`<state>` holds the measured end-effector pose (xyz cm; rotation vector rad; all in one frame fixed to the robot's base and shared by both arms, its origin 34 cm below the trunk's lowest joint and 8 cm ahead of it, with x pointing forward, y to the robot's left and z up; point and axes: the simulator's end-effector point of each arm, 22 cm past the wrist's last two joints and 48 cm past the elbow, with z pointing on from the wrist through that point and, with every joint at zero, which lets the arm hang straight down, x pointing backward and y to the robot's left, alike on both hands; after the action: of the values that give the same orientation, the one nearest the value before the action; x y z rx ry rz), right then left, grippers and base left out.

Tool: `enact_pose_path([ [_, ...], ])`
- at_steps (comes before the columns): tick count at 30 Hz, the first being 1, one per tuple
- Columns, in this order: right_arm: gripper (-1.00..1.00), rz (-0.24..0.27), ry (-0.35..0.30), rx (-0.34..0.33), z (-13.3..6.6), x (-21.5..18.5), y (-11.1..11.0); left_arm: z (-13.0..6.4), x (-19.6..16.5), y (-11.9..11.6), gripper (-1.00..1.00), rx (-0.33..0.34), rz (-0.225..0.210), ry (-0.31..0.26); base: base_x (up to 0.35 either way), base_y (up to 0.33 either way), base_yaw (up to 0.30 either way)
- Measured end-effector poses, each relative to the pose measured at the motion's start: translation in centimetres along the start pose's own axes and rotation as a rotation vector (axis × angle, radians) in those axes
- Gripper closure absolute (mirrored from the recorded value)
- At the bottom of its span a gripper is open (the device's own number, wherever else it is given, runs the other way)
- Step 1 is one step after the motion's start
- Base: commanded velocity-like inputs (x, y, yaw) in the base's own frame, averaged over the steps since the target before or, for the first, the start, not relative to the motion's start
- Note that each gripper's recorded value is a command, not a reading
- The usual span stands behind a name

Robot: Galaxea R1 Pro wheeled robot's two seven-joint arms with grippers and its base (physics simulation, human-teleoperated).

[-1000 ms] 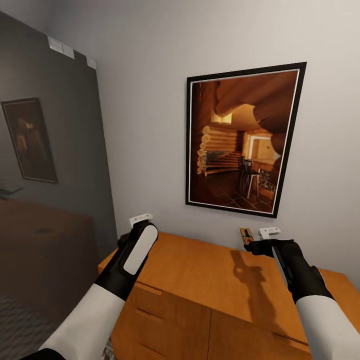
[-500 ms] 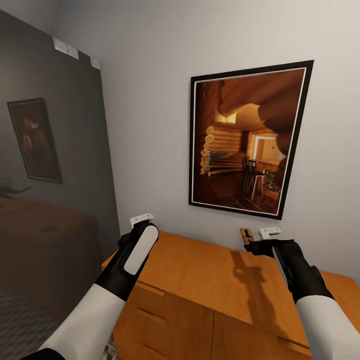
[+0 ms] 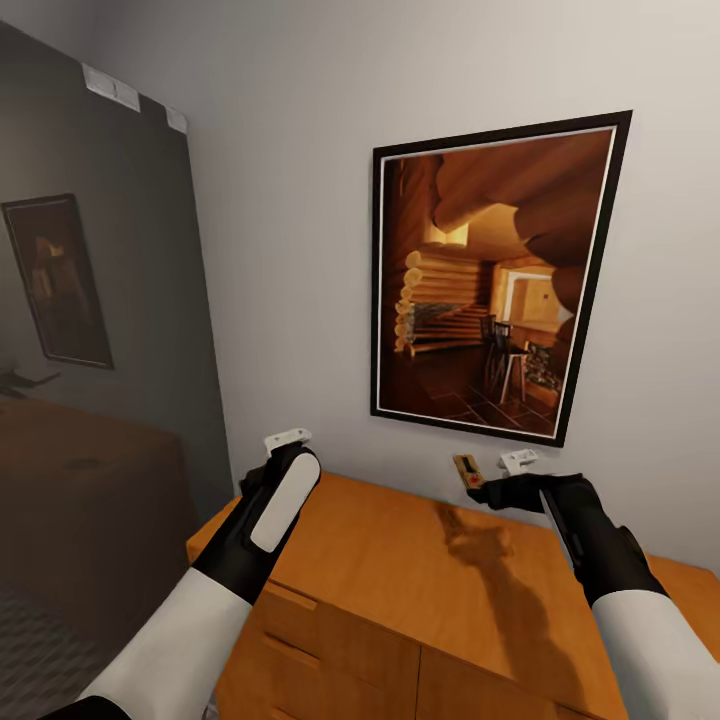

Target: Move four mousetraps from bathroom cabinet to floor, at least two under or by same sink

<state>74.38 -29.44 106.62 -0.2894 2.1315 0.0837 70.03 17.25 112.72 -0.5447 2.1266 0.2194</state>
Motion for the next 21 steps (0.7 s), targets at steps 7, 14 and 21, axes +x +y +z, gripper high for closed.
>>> enact_pose_path([
  [7,1.0,-0.107,0.04,-0.26,-1.8,0.8,4.4,-0.5,0.2,-1.0,-1.0,0.013,0.037,-0.019,0.002,-0.001,0.0],
  [14,1.0,-0.2,0.115,-0.3,-2.2,2.7,4.8,-0.6,0.3,-1.1,-1.0,0.014,0.042,-0.02,0.0,0.0,0.0],
  [21,1.0,-0.217,0.129,-0.302,-2.3,3.1,4.8,-0.5,0.3,-1.0,-1.0,0.013,0.034,-0.019,0.054,-0.01,0.0],
])
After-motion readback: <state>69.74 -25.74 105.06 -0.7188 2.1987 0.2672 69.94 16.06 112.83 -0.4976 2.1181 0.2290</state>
